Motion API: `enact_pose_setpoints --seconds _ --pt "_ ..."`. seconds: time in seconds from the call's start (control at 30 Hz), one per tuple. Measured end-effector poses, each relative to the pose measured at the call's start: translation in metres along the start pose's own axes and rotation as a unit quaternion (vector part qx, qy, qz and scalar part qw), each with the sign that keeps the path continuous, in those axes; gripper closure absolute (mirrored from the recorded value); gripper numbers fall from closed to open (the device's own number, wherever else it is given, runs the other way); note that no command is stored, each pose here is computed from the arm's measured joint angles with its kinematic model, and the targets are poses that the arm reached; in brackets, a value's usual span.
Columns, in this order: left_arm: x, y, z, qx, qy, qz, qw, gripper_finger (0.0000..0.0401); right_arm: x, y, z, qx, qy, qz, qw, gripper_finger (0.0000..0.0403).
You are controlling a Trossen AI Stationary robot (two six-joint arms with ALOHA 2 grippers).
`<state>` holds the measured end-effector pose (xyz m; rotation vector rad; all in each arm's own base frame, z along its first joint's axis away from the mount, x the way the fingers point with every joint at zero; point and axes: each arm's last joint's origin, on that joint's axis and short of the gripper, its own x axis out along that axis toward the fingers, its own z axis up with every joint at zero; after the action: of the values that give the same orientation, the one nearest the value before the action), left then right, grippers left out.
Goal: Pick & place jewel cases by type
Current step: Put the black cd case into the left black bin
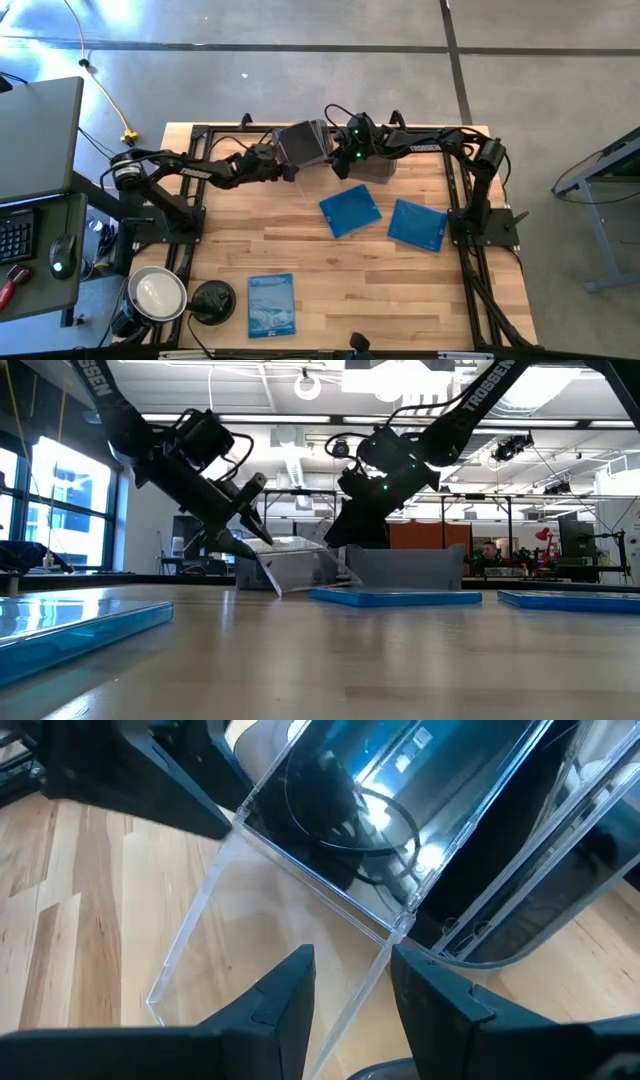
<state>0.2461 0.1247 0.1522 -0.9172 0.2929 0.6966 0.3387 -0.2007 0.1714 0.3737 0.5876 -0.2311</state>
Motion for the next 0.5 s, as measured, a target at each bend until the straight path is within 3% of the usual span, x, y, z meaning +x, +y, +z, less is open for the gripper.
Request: enact_pose_setpoints --seconds 0.17,0.5 --pt "0.015 0.005 -0.006 -0.012 0.017 0.015 1.000 0.0208 0.000 0.000 0.000 0.001 0.001 0.000 1.000 0.0272" --pt "0.027 -0.006 0.002 0.007 0.006 -0.034 0.999 0.0208 0.000 -0.001 0.000 -0.009 0.002 -0.002 1.000 0.0272"
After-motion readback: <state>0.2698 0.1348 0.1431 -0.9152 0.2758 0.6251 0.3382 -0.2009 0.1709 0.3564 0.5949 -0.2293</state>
